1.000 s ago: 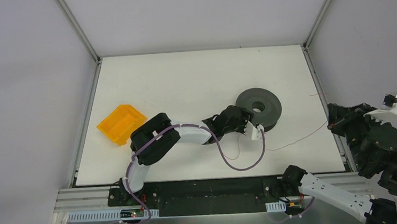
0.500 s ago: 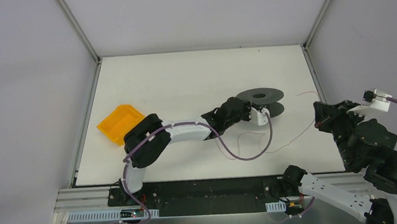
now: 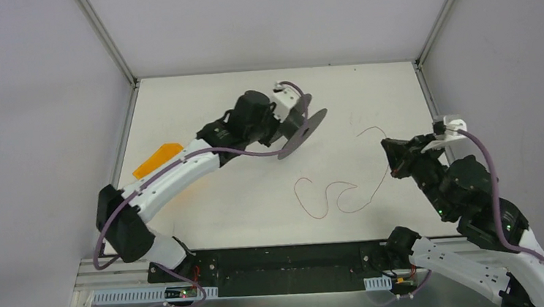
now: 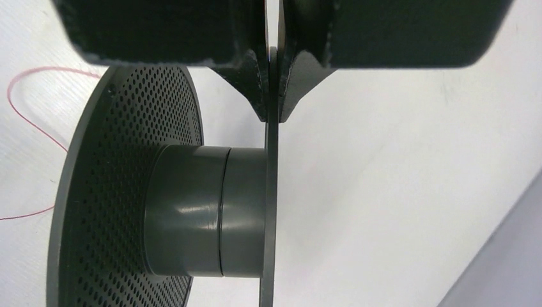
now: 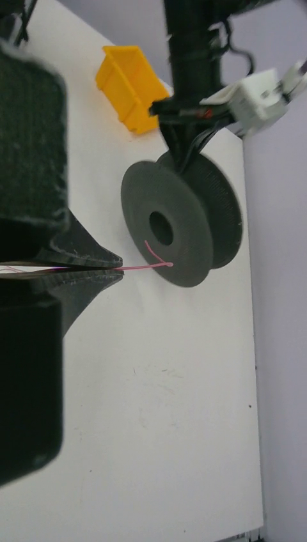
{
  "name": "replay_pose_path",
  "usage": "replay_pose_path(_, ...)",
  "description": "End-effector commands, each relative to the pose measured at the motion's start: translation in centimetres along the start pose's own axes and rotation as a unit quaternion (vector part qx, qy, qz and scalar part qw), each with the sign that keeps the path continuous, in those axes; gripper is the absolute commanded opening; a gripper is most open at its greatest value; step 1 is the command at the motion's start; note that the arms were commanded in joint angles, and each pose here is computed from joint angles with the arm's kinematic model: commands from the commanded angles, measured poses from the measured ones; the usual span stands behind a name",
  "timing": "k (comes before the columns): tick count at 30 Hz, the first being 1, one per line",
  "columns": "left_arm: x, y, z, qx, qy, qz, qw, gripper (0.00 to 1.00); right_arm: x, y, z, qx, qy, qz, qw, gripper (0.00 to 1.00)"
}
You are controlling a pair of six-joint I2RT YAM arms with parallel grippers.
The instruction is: Wrap the cables
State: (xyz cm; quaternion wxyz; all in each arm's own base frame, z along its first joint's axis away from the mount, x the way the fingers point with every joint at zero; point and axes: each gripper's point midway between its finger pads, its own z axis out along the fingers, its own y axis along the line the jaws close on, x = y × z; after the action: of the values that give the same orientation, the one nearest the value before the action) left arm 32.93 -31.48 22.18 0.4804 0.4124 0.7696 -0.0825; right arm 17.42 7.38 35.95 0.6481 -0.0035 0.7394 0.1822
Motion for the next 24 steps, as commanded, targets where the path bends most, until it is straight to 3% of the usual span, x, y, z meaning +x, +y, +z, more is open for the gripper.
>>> replay_pose_path(1,2.0,0.9,-6.2,0.019,0.03,-0.1,0.994,0.0,-0.7,4.3,1.7,-0.098,-0.045,-0.04,0.993,0.0)
replay_pose_path(10,7.1,-0.8,-10.9,0.083,0.115,-0.091,0.986,0.0,1.2,9.4,5.5,-0.179,-0.017,-0.147,0.973,0.0)
replay_pose_path(17,9.2,-1.2,-11.8,0.081,0.156,-0.106,0.979,0.01,4.1,12.6,7.3,-0.259,0.014,-0.254,0.932,0.0)
replay_pose_path(24,10.4,-2.2,-12.3,0.102,0.166,-0.124,0.973,0.14,6.0,15.9,7.6,-0.367,-0.016,-0.328,0.87,0.0)
